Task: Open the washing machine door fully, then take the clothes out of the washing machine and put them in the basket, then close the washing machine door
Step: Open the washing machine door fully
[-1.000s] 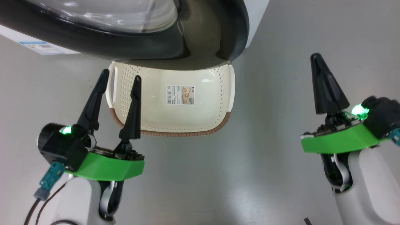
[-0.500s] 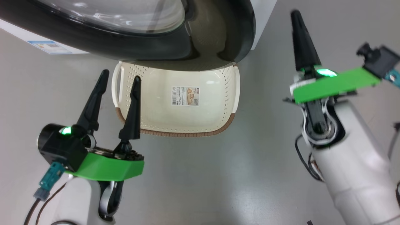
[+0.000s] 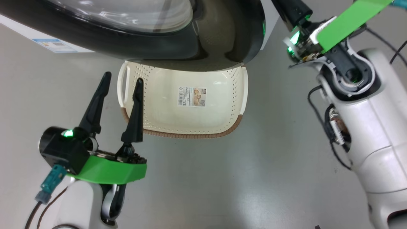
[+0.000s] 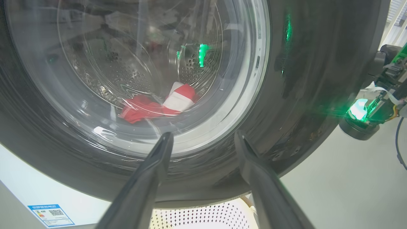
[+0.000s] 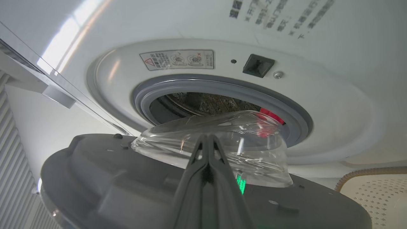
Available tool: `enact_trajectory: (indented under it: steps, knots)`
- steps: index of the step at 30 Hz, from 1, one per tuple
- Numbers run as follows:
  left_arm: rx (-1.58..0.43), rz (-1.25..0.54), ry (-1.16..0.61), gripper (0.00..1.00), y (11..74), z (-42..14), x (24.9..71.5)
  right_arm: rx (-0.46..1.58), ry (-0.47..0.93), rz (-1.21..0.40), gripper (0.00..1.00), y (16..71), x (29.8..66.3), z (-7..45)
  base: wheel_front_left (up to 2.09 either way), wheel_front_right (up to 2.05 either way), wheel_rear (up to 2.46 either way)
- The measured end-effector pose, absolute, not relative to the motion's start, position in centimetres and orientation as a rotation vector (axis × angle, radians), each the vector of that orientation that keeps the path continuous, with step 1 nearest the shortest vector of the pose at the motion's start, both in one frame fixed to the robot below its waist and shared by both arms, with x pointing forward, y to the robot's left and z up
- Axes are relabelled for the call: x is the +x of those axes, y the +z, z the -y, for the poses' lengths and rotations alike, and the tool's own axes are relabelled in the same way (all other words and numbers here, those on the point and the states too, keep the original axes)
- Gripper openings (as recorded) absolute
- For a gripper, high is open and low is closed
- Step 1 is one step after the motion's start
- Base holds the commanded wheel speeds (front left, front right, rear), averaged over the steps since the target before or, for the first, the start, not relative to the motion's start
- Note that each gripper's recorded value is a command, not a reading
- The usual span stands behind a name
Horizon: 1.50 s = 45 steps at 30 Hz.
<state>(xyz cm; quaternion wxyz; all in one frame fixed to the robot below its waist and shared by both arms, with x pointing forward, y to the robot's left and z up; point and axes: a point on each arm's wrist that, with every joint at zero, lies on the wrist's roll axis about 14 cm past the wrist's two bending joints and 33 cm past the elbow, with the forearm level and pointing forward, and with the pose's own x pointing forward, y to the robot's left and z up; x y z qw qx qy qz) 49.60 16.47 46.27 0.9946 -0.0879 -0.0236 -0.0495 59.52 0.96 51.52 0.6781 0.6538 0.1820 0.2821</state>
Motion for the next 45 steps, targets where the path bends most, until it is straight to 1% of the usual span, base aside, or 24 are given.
enact_trajectory:
  steps: [5, 8, 19, 24, 39, 44, 45]
  knots:
    - [-0.18, 0.043, -0.092, 1.0, 46.2, -16.7, 49.4, 1.443, 0.759, -0.507, 0.0, 52.2, 58.6, -2.3, 0.0, 0.0, 0.0]
    - [-0.18, 0.041, -0.089, 1.0, 46.2, -16.8, 49.4, 1.409, 0.81, -0.536, 0.0, 52.6, 58.0, -2.9, 0.0, 0.0, 0.0]
    - [-0.193, 0.055, -0.082, 1.0, 46.9, -17.1, 49.1, 1.316, 0.951, -0.587, 0.0, 54.3, 55.9, -4.6, 0.0, 0.0, 0.0]
    - [-0.195, 0.075, -0.07, 1.0, 47.9, -17.6, 48.7, 1.296, 0.983, -0.624, 0.0, 54.3, 54.4, -5.4, 0.0, 0.0, 0.0]
    - [-0.194, 0.094, 0.011, 1.0, 50.0, -20.3, 44.5, 1.199, 1.164, -0.824, 0.0, 54.6, 47.0, -9.2, 0.0, 0.0, 0.0]
    - [-0.19, 0.106, 0.043, 1.0, 50.8, -21.2, 42.8, 1.153, 1.223, -0.889, 0.0, 54.8, 44.3, -10.5, 0.0, 0.0, 0.0]
    - [-0.193, 0.111, 0.058, 1.0, 51.1, -21.6, 42.1, 1.146, 1.238, -0.914, 0.0, 54.9, 43.3, -11.0, 0.0, 0.0, 0.0]
